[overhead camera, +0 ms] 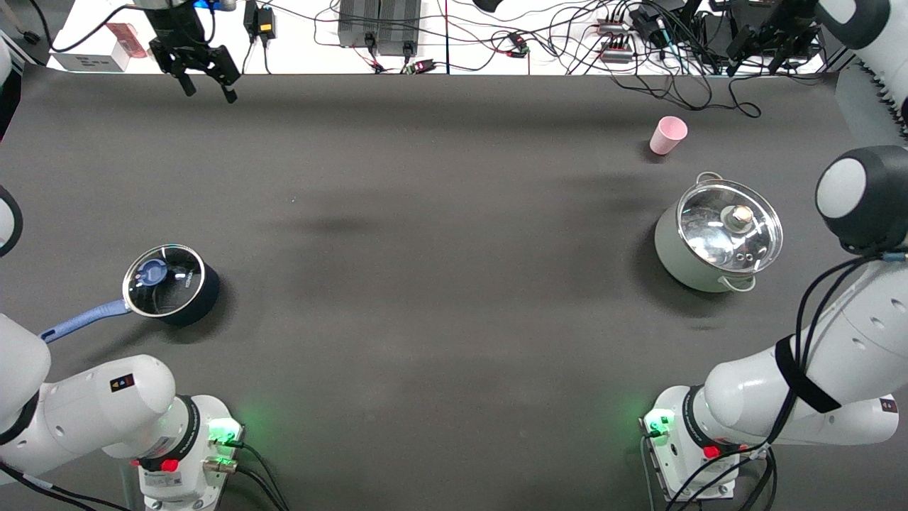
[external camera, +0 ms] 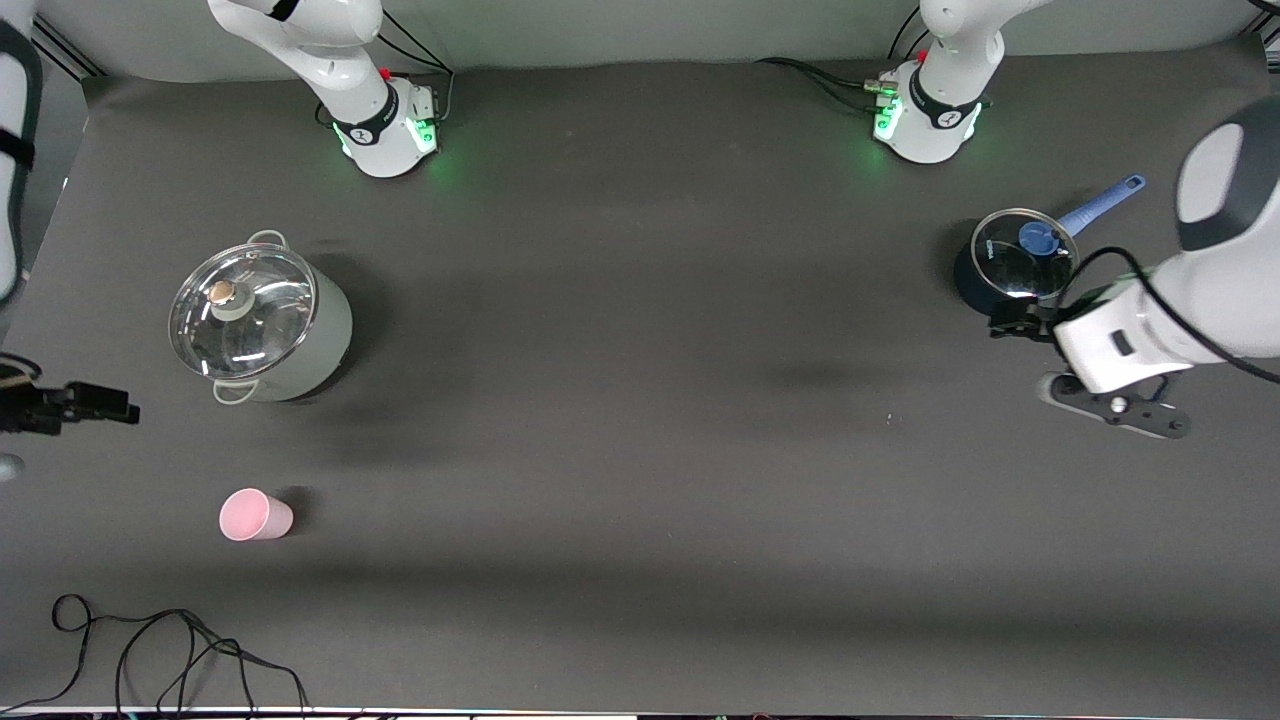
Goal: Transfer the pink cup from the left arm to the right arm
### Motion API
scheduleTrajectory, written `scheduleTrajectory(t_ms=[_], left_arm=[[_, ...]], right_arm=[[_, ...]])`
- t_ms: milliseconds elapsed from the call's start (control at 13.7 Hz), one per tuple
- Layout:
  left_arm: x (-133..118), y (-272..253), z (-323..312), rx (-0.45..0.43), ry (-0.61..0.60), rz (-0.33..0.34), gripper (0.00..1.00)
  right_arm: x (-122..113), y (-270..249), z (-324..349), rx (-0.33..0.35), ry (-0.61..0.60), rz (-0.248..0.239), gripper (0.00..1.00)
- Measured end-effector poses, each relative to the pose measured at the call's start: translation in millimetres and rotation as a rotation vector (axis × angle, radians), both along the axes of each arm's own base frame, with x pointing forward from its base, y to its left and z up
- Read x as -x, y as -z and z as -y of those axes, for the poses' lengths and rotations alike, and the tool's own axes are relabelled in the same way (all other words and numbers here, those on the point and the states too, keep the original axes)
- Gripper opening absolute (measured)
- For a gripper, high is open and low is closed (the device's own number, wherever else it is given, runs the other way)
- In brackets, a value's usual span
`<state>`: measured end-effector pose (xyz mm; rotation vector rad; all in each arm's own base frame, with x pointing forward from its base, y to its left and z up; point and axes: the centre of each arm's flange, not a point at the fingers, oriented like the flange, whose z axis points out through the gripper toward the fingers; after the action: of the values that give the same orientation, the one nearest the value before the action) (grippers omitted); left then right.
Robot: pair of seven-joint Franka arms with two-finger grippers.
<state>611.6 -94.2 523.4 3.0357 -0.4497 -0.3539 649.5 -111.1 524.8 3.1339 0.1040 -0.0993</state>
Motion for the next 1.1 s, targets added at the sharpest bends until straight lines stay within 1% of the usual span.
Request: scheduleTrajectory(t_ms=[292, 512, 658, 804, 950, 1096], left_arm=[[-3.1, -5.1, -1.3, -0.035, -0.014, 0.021, 1.0], [-8.1, -4.5, -6.1, -0.097, -0.04, 0.036, 1.0], [-6.5, -12.1, -2.4, -0.141, -0.049, 0.058, 1.0], [-3.1, -25.5, -3.1, -0.17, -0.062, 0.095, 1.0], [0.3, -34.0, -8.9, -0.174, -0.074, 0.159, 1.0], [8.4, -29.6, -13.3, -0.173, -0.078, 0.207, 1.0]], right_arm=[[28.6, -21.9, -36.3, 0.002, 0.059, 0.019, 1.0], [53.7, -31.3, -52.8, 0.001, 0.085, 0.04, 1.0], [64.6, -40.7, -53.9, 0.0, 0.105, 0.054, 1.0], [70.2, -54.0, -54.6, 0.001, 0.136, 0.076, 1.0], [74.0, -65.5, -56.3, 0.001, 0.143, 0.092, 1.0], [76.3, -73.0, -58.1, 0.0, 0.141, 0.104, 1.0]])
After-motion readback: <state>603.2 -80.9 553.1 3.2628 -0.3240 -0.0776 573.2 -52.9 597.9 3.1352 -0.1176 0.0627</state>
